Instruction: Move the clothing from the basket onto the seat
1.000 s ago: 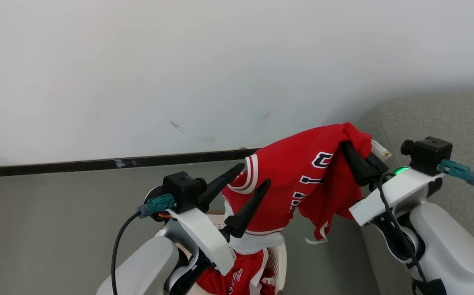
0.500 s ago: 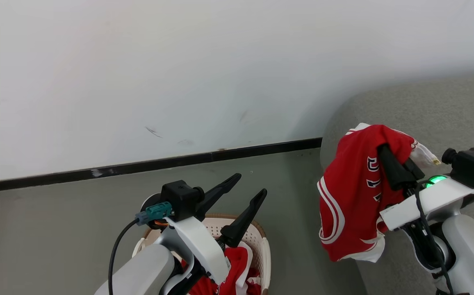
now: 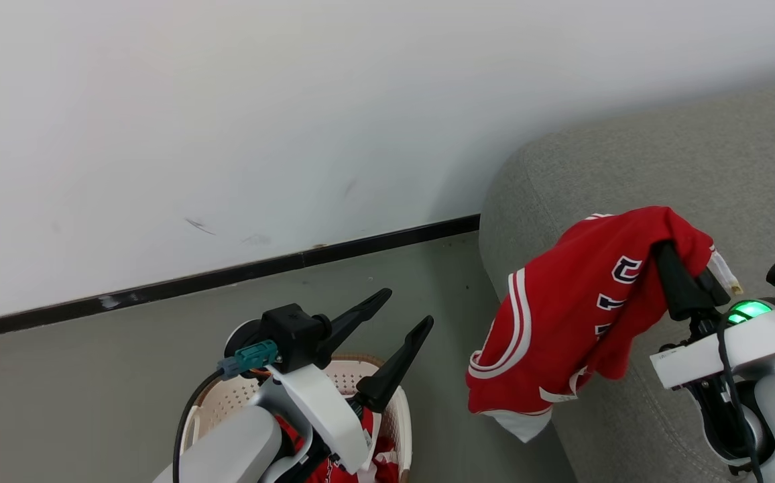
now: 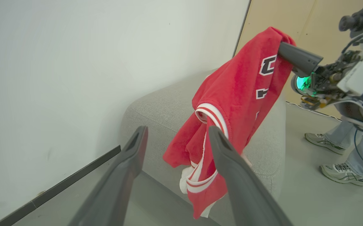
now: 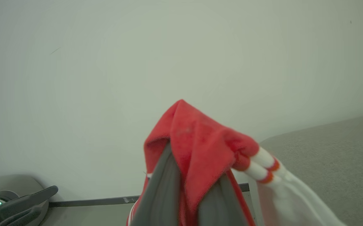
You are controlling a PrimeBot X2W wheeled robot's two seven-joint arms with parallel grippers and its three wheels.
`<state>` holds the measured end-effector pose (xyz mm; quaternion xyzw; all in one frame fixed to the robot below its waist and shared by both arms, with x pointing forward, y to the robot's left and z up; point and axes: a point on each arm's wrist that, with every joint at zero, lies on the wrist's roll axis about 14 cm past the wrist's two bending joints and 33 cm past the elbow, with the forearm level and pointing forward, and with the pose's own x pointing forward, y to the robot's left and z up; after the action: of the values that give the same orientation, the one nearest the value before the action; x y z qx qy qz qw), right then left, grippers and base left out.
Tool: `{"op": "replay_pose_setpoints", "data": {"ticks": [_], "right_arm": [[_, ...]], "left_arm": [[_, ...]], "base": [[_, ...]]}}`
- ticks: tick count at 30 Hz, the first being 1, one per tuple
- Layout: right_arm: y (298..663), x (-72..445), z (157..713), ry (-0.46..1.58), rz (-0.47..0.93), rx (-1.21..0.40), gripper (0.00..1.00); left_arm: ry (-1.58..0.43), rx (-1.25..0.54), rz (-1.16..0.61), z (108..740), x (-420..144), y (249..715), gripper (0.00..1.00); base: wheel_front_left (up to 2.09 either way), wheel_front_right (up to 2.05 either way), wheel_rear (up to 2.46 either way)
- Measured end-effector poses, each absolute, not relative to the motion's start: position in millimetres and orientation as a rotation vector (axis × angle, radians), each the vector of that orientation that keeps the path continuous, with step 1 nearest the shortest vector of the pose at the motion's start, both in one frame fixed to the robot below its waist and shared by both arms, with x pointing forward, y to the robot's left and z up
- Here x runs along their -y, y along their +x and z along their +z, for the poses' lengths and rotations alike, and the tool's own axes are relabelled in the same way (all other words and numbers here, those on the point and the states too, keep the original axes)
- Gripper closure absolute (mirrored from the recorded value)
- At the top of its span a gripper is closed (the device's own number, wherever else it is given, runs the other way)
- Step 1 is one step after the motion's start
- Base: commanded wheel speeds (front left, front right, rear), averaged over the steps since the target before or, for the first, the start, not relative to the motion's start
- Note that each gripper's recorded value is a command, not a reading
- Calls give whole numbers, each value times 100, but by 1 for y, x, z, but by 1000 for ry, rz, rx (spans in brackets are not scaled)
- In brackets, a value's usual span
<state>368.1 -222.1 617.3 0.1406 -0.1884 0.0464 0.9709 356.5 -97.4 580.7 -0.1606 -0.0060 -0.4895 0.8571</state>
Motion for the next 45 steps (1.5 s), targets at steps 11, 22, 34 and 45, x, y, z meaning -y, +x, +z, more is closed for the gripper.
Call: {"op": "replay_pose_setpoints", "data": {"ticks": [11,22,34,45], "right_arm": [[341,253,619,265,-13,411,100],[321,270,619,256,-87,428,100],[307,279,621,245,-132,436,100],[301,282,620,238,-151,434,100]], "left_arm": [[-308,1,-1119,571,120,347,0],[-315,-13,-1185,566,138,342,0],[-309,-19,-1240,561,153,339,0],[-314,-21,-1268,560,161,337,0]], "base": [[0,0,0],[0,0,0],[0,0,0],[0,0,0]]}}
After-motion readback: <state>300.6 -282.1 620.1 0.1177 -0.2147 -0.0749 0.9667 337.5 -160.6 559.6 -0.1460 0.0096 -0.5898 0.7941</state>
